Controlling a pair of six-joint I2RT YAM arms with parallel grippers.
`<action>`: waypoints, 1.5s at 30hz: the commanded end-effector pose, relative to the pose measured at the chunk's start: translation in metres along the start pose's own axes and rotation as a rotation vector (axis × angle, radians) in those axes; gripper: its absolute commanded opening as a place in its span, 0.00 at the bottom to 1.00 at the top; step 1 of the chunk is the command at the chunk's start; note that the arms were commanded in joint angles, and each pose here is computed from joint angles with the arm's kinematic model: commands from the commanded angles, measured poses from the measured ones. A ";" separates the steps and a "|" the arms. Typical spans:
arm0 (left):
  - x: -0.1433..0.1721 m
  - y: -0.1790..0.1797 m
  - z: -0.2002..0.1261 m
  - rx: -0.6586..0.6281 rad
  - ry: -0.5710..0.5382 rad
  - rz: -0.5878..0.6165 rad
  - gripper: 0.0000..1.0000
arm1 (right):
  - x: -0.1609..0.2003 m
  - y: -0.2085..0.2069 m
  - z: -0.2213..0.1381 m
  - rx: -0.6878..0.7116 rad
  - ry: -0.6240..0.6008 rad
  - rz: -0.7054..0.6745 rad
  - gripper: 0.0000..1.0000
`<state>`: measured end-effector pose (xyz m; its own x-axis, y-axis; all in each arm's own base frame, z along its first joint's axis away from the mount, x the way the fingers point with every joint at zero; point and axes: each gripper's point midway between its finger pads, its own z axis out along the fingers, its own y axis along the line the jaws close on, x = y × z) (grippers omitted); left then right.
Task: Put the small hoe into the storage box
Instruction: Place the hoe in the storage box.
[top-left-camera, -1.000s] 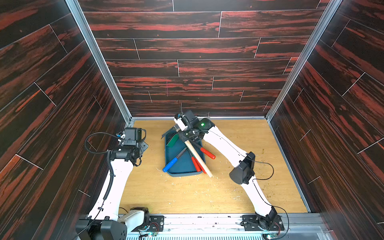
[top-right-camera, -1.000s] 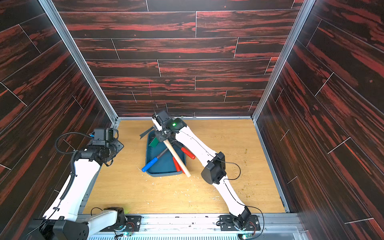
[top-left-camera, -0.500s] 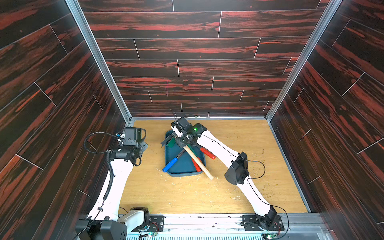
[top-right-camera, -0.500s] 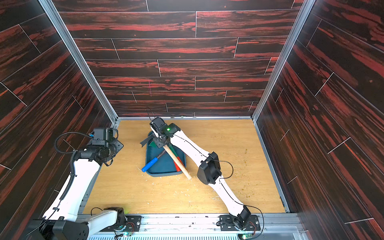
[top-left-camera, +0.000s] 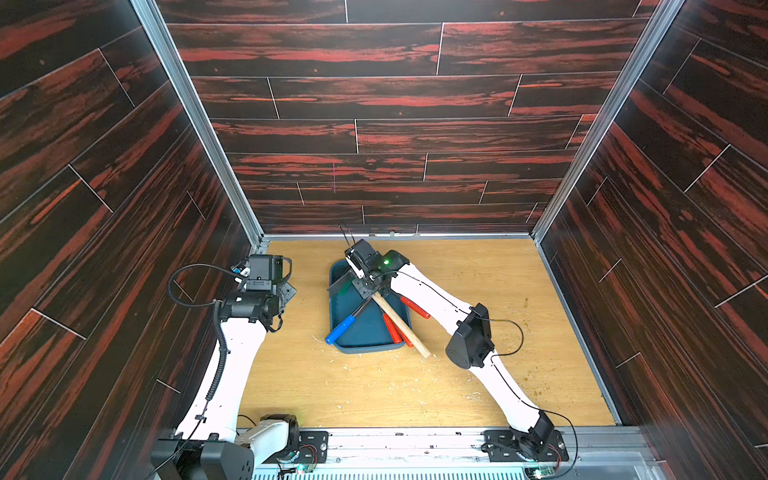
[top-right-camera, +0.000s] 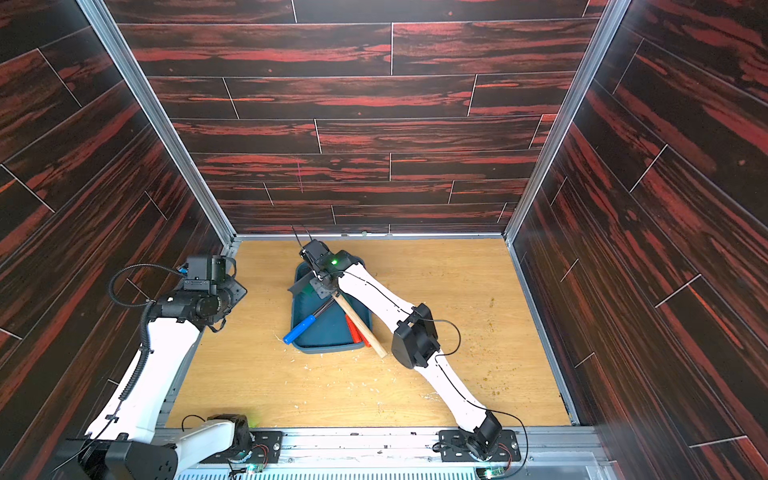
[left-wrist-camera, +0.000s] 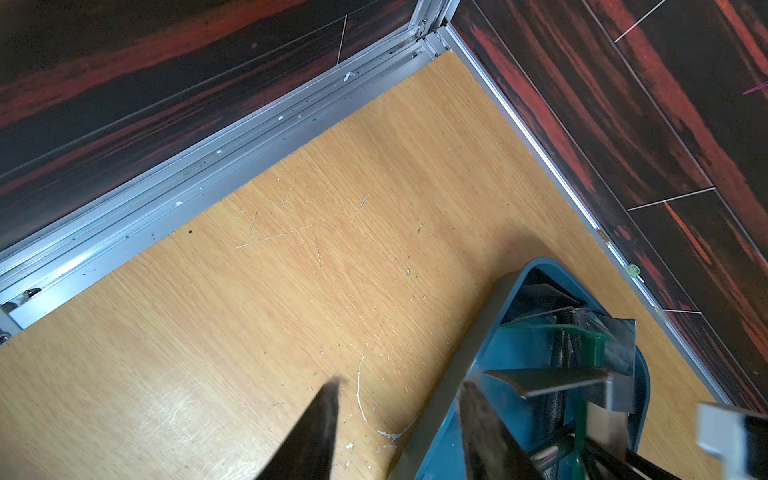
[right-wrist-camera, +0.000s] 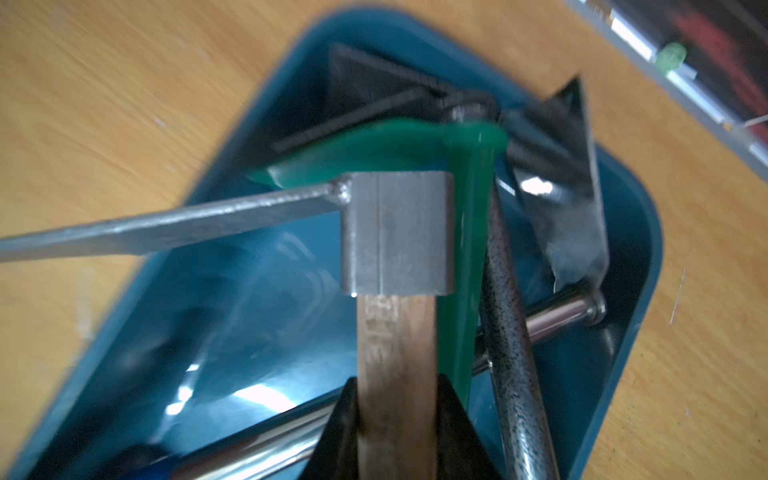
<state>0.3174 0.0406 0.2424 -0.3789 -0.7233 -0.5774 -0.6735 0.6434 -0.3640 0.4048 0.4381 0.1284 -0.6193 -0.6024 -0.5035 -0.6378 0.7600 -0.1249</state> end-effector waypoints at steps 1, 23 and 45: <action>-0.005 0.002 -0.007 -0.006 -0.010 0.003 0.50 | -0.007 -0.004 -0.004 0.018 -0.023 0.032 0.00; 0.003 -0.005 0.000 0.030 0.033 0.017 0.50 | -0.010 0.002 0.025 0.002 -0.039 0.082 0.17; 0.004 -0.010 0.000 0.044 0.045 0.028 0.51 | -0.064 -0.042 -0.064 -0.026 -0.242 0.251 0.41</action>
<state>0.3232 0.0289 0.2373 -0.4276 -0.7223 -0.5435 -0.6376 0.6672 -0.3851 0.4298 0.4452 0.1473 -0.6629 -0.4419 -0.6044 -0.5399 0.8414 -0.0231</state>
